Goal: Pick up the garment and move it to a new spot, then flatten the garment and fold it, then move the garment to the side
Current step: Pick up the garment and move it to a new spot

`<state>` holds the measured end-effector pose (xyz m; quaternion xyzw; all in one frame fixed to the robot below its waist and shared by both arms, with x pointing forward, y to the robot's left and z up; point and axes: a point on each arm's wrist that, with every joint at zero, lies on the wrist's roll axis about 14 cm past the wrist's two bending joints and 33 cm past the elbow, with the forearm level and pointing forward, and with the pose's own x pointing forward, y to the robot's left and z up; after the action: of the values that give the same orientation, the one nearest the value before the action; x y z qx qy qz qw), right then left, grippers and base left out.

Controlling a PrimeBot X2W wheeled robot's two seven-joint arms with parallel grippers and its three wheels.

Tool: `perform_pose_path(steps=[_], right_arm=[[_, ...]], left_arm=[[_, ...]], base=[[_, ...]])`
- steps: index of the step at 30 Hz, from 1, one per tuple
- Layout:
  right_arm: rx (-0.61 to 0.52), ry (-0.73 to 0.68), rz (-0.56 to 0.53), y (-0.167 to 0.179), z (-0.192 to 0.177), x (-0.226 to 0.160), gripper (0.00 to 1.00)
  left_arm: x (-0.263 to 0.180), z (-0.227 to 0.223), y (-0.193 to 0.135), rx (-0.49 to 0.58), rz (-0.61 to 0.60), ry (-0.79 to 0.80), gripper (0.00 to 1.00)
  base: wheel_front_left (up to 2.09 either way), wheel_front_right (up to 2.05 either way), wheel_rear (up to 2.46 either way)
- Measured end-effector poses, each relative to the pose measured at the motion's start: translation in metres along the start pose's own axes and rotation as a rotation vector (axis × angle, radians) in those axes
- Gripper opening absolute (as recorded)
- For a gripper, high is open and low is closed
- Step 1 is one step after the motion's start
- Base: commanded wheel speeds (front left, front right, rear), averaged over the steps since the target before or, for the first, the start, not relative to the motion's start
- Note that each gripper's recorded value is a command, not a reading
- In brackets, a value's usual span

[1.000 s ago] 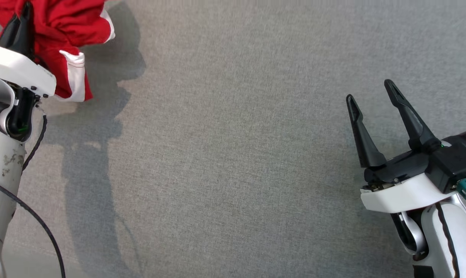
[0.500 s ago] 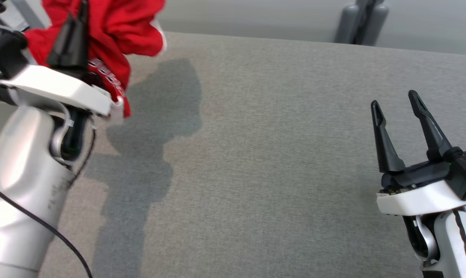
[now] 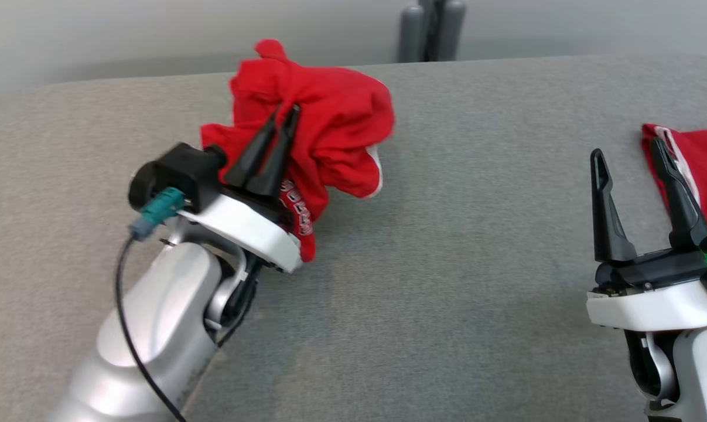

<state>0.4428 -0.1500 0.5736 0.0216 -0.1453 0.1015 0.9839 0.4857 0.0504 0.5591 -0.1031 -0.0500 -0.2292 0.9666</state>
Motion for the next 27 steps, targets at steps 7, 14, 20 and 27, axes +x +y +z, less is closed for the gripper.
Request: perform_pose_path(steps=[7,14,20,27], right_arm=[[-0.023,0.032,-0.08,-0.025,-0.005,-0.02,1.0],[-0.043,0.05,-0.128,-0.04,-0.005,-0.034,1.0],[-0.049,0.049,-0.147,-0.045,-0.002,-0.041,1.0],[-0.038,0.058,-0.126,-0.038,-0.008,-0.037,1.0]], left_arm=[[0.013,-0.052,-0.05,-0.018,-0.106,0.097,0.0],[0.016,-0.088,-0.078,-0.013,-0.164,0.177,0.0],[0.012,-0.091,-0.091,-0.012,-0.184,0.182,0.0],[0.001,-0.103,-0.097,-0.001,-0.209,0.213,1.0]], base=[[0.0,0.0,0.0],[0.0,0.0,0.0],[0.0,0.0,0.0],[0.0,0.0,0.0]])
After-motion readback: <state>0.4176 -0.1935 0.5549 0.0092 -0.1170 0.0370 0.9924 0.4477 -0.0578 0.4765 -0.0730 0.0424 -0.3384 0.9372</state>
